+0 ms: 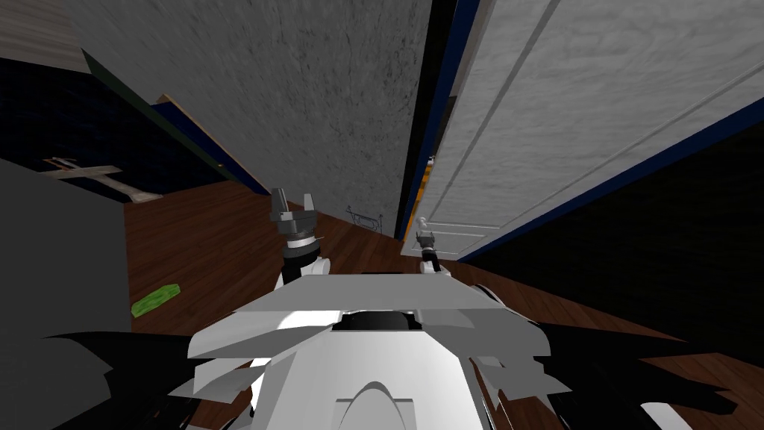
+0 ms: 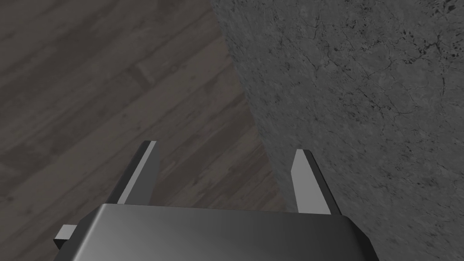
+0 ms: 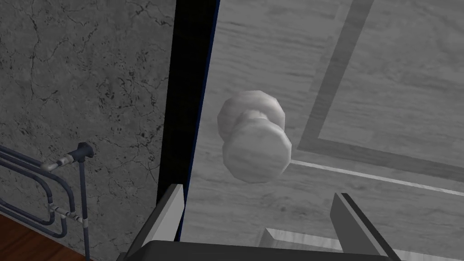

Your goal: Pull the door open

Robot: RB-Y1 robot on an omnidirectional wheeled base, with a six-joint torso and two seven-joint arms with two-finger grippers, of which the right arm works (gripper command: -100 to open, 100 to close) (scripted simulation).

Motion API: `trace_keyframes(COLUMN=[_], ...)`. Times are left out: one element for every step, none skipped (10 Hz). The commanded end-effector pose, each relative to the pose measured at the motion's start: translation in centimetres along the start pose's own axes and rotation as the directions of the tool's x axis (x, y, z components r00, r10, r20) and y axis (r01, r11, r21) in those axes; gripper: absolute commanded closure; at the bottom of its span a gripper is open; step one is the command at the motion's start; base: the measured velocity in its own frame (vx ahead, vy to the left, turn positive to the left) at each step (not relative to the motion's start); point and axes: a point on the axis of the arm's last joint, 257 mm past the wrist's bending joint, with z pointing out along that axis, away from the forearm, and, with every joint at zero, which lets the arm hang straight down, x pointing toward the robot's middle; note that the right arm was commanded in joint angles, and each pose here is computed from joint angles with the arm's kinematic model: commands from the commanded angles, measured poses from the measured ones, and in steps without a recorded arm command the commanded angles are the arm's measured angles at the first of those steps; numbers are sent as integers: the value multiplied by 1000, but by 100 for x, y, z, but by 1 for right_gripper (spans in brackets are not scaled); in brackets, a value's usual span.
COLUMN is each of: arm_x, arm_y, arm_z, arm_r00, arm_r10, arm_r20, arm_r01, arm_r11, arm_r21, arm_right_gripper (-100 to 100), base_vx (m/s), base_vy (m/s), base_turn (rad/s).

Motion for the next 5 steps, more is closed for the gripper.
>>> trace_keyframes(arm_x=[20,33,46,56,66], arm_y=[-65,-94,-122,-145,-166], arm_z=[14,24,33,41,48], arm_r00=[998,996,994,991,988], arm_r10=[58,86,113,135,155], arm_r20=[-2,-3,-4,-5,-6], arm_r01=[-58,-86,-113,-135,-155], arm_r11=[998,996,994,991,988], arm_r21=[3,4,6,7,8], arm_right_gripper=[-100,-100,-100,-100,-100], base_vx=[-95,-97,-97,-85,-73], base_vy=[-28,-23,-28,-37,-33], base_turn=[24,19,16,16,19])
